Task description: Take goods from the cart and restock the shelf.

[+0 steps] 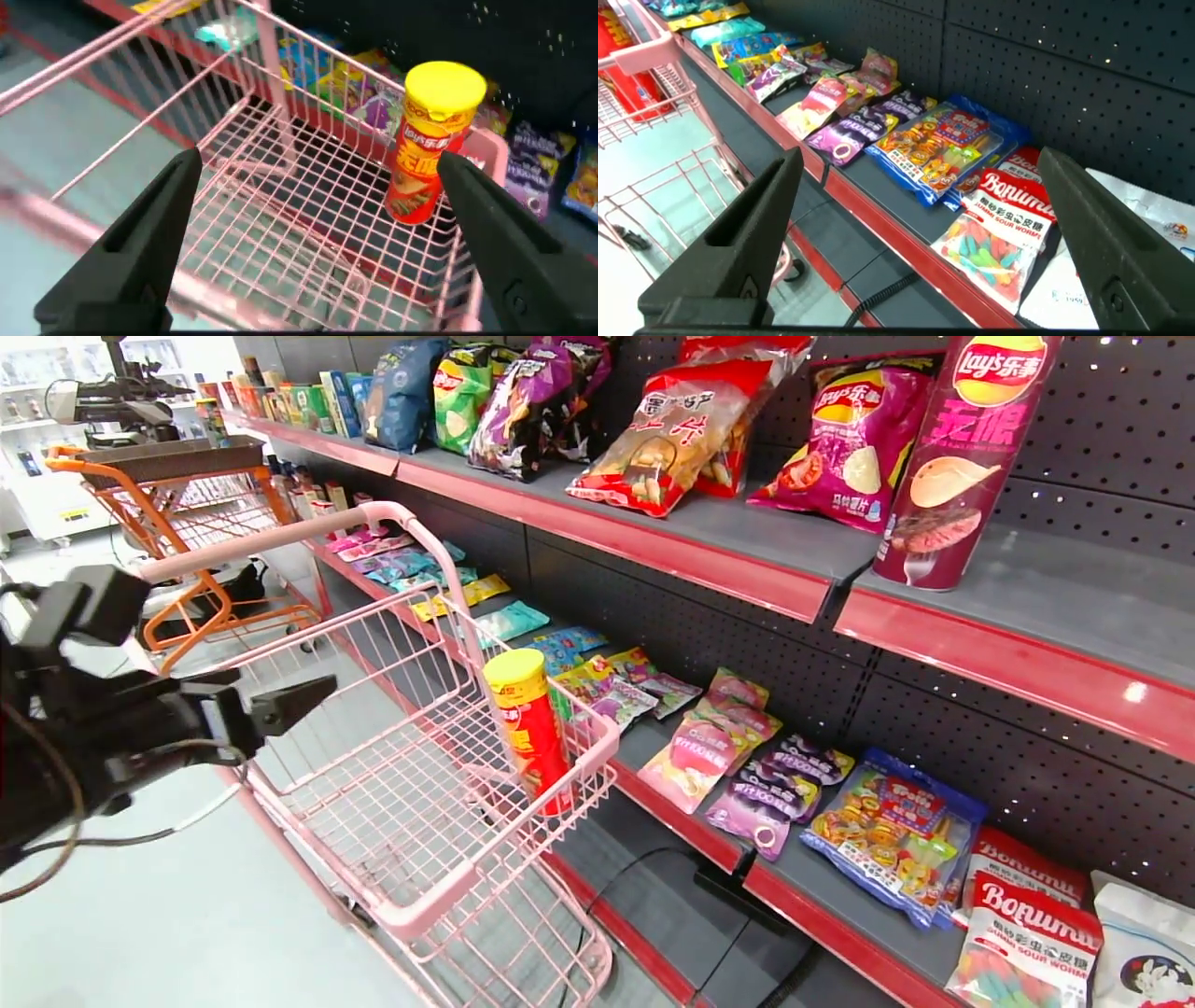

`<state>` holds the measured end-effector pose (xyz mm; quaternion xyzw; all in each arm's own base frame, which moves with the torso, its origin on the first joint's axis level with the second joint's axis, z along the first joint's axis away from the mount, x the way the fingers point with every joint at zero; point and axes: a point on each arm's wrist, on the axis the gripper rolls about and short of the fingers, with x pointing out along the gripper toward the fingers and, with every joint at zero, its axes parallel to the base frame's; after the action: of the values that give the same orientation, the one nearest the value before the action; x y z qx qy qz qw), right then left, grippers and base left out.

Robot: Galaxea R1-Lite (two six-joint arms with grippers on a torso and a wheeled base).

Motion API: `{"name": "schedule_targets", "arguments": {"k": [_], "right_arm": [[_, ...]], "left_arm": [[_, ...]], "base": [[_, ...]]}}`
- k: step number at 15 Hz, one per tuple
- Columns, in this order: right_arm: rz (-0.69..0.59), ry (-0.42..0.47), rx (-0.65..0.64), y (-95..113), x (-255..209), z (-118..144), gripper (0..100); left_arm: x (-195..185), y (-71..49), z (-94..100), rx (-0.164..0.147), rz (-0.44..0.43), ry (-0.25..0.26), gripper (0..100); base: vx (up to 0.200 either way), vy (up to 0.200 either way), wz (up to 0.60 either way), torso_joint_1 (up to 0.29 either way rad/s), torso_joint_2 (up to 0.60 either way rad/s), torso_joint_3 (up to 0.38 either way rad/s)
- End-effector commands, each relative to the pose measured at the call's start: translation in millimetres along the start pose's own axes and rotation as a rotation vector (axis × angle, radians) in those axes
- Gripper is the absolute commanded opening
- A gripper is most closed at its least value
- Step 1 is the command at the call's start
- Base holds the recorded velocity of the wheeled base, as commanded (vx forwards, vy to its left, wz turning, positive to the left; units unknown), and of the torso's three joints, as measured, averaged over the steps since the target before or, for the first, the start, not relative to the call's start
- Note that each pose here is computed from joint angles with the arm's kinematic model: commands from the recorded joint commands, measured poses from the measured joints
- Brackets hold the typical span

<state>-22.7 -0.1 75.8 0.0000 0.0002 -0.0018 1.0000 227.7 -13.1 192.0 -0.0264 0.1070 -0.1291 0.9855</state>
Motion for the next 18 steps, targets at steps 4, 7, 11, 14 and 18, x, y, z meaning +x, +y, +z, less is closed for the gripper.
{"name": "schedule_targets", "arguments": {"k": [4, 7, 11, 14, 18], "right_arm": [[0.001, 0.001, 0.000, 0.0, 0.1, -0.3, 100], [0.001, 0.000, 0.000, 0.0, -0.1, 0.1, 100], [0.001, -0.002, 0.000, 0.0, -0.1, 0.3, 100], [0.001, -0.002, 0.000, 0.0, -0.1, 0.3, 100], [0.001, -0.002, 0.000, 0.0, -0.1, 0.3, 100]], "left_arm": [[116.4, -7.4, -60.4, 0.085, -0.284, 0.111, 100], [138.1, -28.6, -61.8, 0.105, -0.355, 0.105, 100], [167.8, -43.9, -70.6, 0.118, -0.404, 0.106, 100], [178.9, -50.9, -76.4, 0.122, -0.420, 0.112, 100], [194.1, -58.7, -83.2, 0.129, -0.435, 0.113, 100]], "base": [[0.000, 0.000, 0.00, 0.000, 0.00, 0.000], [0.000, 0.000, 0.00, 0.000, 0.00, 0.000], [0.000, 0.000, 0.00, 0.000, 0.00, 0.000], [0.000, 0.000, 0.00, 0.000, 0.00, 0.000], [0.000, 0.000, 0.00, 0.000, 0.00, 0.000]]}}
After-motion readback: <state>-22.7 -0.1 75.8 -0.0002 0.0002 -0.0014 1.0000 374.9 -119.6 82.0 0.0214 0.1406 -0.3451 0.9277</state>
